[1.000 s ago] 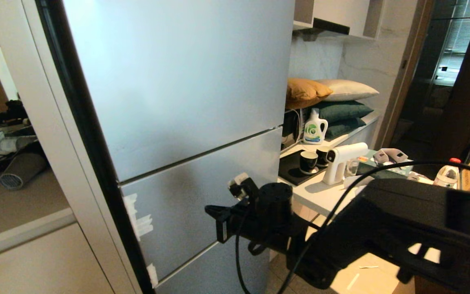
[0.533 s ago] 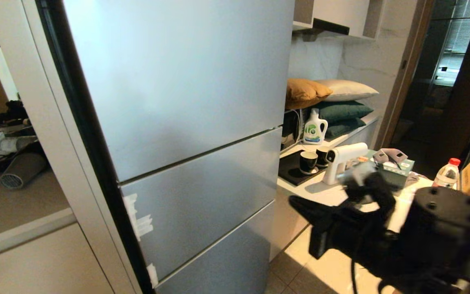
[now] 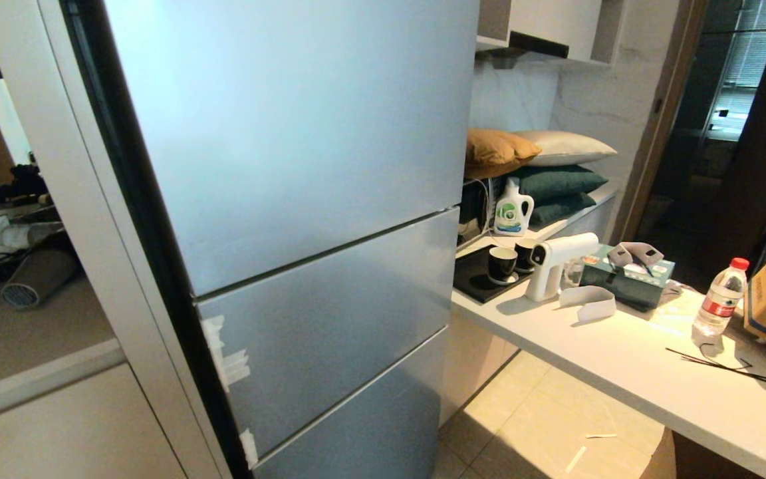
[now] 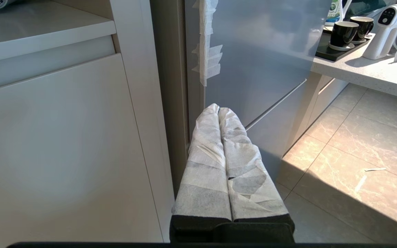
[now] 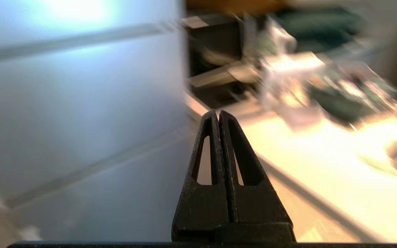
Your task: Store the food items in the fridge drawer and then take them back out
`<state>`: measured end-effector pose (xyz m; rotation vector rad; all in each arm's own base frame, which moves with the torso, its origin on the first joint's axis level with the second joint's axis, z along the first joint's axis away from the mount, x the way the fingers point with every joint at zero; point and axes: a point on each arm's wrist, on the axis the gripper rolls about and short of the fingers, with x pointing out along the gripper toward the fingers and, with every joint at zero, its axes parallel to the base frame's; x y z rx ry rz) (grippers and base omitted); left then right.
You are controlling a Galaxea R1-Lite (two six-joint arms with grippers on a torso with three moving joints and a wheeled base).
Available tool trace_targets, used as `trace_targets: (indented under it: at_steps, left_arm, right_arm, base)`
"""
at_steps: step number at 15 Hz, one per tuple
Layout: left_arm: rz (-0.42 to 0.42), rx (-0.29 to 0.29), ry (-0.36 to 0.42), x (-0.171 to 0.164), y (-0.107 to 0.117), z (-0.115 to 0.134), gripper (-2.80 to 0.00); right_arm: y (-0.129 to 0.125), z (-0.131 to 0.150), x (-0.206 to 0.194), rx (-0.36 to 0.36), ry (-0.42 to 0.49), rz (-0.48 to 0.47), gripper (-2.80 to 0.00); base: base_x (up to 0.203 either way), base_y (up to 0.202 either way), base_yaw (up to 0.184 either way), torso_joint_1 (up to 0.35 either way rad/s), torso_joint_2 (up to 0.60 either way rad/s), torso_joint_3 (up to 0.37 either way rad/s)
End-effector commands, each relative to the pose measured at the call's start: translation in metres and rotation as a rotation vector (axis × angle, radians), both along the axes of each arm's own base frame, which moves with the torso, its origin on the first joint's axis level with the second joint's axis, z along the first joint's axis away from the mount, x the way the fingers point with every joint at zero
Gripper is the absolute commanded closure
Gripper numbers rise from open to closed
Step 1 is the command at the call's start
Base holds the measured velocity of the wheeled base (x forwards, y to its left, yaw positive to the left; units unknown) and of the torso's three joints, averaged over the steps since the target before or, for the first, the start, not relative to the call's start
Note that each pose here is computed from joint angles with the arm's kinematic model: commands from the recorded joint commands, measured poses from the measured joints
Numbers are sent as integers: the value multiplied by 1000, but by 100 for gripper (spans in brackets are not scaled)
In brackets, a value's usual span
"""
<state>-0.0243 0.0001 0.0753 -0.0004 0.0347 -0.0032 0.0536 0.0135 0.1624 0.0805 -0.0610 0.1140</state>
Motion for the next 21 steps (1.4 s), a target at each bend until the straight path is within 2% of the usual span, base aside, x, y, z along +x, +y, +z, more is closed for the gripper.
trace_targets:
  at_steps: [1, 3, 4, 7, 8, 9, 21]
  left_arm:
    - [0, 0, 1, 0, 0, 0, 0]
    - [2, 0, 2, 0, 0, 0, 0]
    - [2, 0, 1, 0, 0, 0, 0]
    - [2, -1, 1, 0, 0, 0, 0]
    - [0, -1, 1, 0, 0, 0, 0]
    - [2, -1, 1, 0, 0, 0, 0]
    - [2, -1, 2, 0, 0, 0, 0]
  right_arm:
    - [-15, -38, -45, 0, 23, -92, 0]
    - [-14, -66, -60, -27, 126, -62, 0]
    - [-13, -73, -66, -31, 130, -48, 0]
    - [-13, -80, -78, -44, 7, -60, 0]
    - [-14, -85, -77, -61, 50, -112, 0]
    - [-14, -87, -77, -66, 68, -118, 0]
    - [-14, -87, -76, -49, 66, -118, 0]
  base:
    - [0, 0, 0, 0, 0, 0]
    - [0, 0, 0, 0, 0, 0]
    - [0, 0, 0, 0, 0, 0]
    - [0, 0, 0, 0, 0, 0]
    - [0, 0, 0, 0, 0, 0]
    - [0, 0, 0, 0, 0, 0]
    - [0, 0, 0, 0, 0, 0]
